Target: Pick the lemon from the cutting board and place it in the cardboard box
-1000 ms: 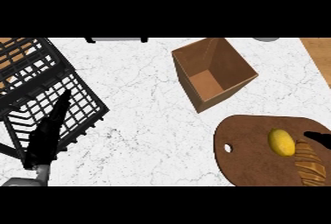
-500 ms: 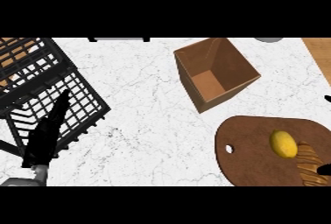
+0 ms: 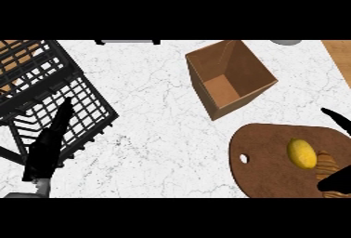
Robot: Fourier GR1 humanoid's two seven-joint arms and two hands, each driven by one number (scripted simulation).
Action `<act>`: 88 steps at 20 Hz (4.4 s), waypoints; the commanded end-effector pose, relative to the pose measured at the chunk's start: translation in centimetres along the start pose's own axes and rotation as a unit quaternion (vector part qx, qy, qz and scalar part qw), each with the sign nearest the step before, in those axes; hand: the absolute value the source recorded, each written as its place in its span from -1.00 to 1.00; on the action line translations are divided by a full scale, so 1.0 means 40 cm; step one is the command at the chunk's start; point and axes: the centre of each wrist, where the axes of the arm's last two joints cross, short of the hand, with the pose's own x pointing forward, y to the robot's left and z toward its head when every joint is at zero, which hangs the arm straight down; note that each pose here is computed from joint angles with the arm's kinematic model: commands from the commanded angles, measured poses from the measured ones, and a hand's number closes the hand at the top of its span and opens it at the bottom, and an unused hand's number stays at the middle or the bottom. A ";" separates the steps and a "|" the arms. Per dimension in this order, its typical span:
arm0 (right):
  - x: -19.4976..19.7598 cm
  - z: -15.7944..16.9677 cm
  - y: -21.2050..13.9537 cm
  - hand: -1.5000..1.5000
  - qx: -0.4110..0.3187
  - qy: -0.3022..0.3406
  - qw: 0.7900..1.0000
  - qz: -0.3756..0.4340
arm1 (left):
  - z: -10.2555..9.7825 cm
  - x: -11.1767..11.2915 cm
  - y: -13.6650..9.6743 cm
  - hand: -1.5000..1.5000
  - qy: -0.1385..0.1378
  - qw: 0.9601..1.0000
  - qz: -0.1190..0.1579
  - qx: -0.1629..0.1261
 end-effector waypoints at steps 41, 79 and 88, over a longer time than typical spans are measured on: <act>-0.083 -0.122 0.165 -1.00 0.028 0.058 0.997 0.033 | 0.046 -0.052 0.003 0.00 0.023 1.000 -0.002 -0.007; 0.027 -0.025 -0.067 1.00 -0.268 -0.230 0.935 -0.025 | 0.010 -0.016 -0.001 0.00 0.024 1.000 -0.004 -0.001; 0.201 0.009 -0.122 1.00 -0.255 -0.300 0.917 -0.062 | -0.015 -0.008 -0.016 0.00 0.013 1.000 -0.001 -0.007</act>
